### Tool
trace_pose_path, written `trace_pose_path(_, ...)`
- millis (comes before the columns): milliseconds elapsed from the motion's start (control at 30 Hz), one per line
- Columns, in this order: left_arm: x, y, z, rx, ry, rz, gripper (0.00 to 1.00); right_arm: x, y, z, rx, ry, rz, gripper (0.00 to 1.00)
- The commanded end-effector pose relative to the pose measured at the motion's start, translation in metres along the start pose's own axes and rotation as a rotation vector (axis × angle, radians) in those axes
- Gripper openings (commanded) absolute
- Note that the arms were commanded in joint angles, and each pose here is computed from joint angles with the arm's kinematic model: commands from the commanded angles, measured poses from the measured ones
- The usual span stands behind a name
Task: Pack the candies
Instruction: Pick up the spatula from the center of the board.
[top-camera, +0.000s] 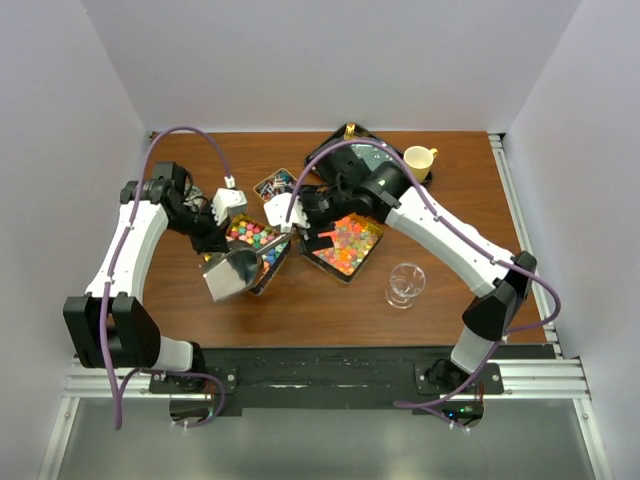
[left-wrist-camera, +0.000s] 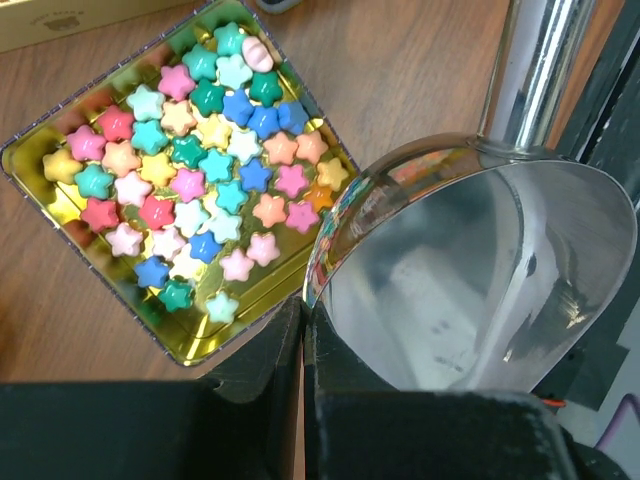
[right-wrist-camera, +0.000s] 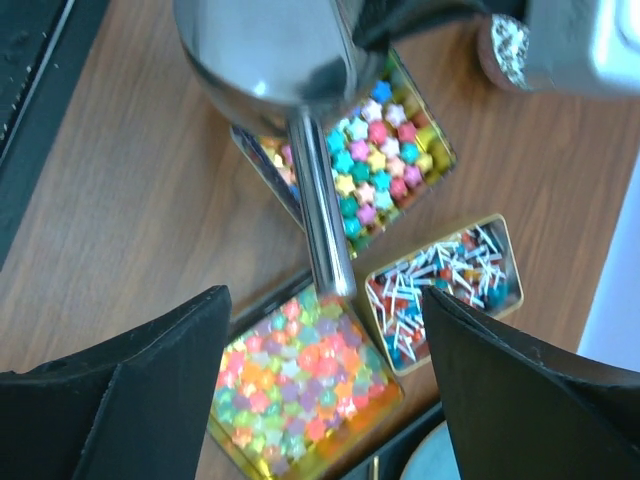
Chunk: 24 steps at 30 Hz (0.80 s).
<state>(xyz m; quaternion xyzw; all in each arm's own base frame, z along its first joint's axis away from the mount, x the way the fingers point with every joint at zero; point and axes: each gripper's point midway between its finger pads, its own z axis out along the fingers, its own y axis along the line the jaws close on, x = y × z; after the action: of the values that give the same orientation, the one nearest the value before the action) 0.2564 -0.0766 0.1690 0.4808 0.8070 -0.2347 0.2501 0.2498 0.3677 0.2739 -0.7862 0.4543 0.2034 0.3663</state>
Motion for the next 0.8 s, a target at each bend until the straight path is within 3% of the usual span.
trace_pose_path(0,-0.026,-0.005,-0.008,-0.019,-0.089,-0.032,0.0,-0.017,-0.004,0.016,0.018,-0.036,0.012,0.76)
trace_pose_path(200,-0.039,-0.014,-0.006,0.004,-0.133,-0.048,0.0,-0.014,-0.006,0.036,-0.011,-0.031,0.068,0.67)
trace_pose_path(500,-0.05,-0.021,-0.008,0.017,-0.161,-0.034,0.0,-0.004,-0.015,0.057,-0.016,0.003,0.07,0.64)
trace_pose_path(633,-0.051,-0.018,-0.008,0.003,-0.155,-0.031,0.0,-0.001,-0.014,0.063,-0.042,0.009,0.072,0.56)
trace_pose_path(767,-0.057,-0.011,-0.011,-0.024,-0.162,-0.015,0.0,0.005,-0.004,0.065,-0.088,0.033,0.087,0.41)
